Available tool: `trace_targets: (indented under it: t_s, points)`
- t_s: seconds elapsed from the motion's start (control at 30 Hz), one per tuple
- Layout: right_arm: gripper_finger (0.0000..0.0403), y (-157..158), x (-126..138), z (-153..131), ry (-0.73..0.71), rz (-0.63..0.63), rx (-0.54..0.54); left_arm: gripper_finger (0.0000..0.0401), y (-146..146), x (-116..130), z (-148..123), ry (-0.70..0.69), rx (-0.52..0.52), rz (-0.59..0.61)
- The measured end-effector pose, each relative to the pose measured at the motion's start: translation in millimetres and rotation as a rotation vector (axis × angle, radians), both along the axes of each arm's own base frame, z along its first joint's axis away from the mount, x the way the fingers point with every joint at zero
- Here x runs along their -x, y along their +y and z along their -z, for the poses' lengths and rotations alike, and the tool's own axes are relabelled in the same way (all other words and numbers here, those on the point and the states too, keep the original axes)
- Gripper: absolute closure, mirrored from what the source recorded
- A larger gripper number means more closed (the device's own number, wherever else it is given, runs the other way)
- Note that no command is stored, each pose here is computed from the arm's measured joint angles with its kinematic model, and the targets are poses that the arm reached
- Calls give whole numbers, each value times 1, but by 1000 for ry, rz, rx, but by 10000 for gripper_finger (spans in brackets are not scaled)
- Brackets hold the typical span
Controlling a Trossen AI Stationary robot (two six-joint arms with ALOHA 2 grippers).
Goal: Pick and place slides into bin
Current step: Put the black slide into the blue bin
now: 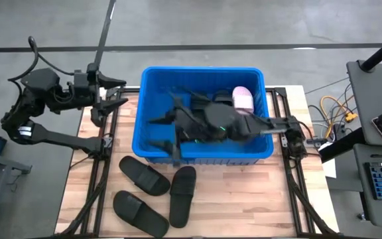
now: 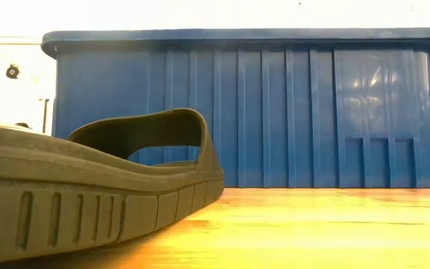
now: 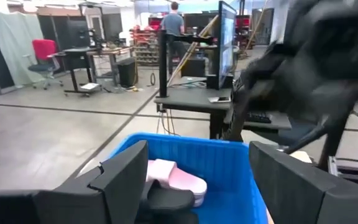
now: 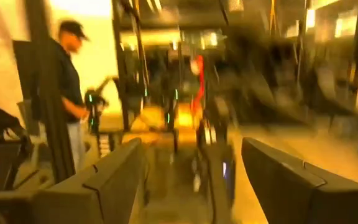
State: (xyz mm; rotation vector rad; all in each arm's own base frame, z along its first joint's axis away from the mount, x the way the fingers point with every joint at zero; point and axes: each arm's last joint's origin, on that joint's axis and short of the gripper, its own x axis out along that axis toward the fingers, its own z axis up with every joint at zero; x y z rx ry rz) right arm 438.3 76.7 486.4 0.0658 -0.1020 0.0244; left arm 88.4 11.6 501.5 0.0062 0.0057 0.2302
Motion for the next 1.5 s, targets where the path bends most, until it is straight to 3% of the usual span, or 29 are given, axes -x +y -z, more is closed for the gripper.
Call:
trace_targets:
  t_s: [0.1, 0.2, 0.33, 0.5, 0.6, 0.87, 1.27, 1.37, 1.5]
  points:
    - [138, 25, 7, -8, -85, -3, 121, 139, -1, 7, 2, -9, -1, 12]
    - [138, 42, 10, -1, -18, 70, 169, 139, -1, 12, 6, -12, -1, 16]
    - [139, 57, 15, 23, 217, 160, 80, 139, -2, 19, 14, -11, 1, 17]
    - [143, 69, 25, 54, 481, 175, -107, 139, -3, 29, 23, -24, 26, 23]
    - [143, 79, 30, 70, 600, 189, -146, 139, -4, 37, 26, -42, 26, 21]
    - [143, 110, 26, 124, 867, 176, -42, 139, -5, 49, 23, -112, 51, 23]
    - [146, 139, -12, 234, 1186, 13, 12, 139, -4, 46, 23, -102, 70, 22]
    - [154, 144, -16, 254, 1237, -30, 37, 139, -4, 45, 24, -97, 71, 22]
    - [170, 148, -17, 270, 1240, 41, 118, 139, -4, 42, 24, -93, 72, 22]
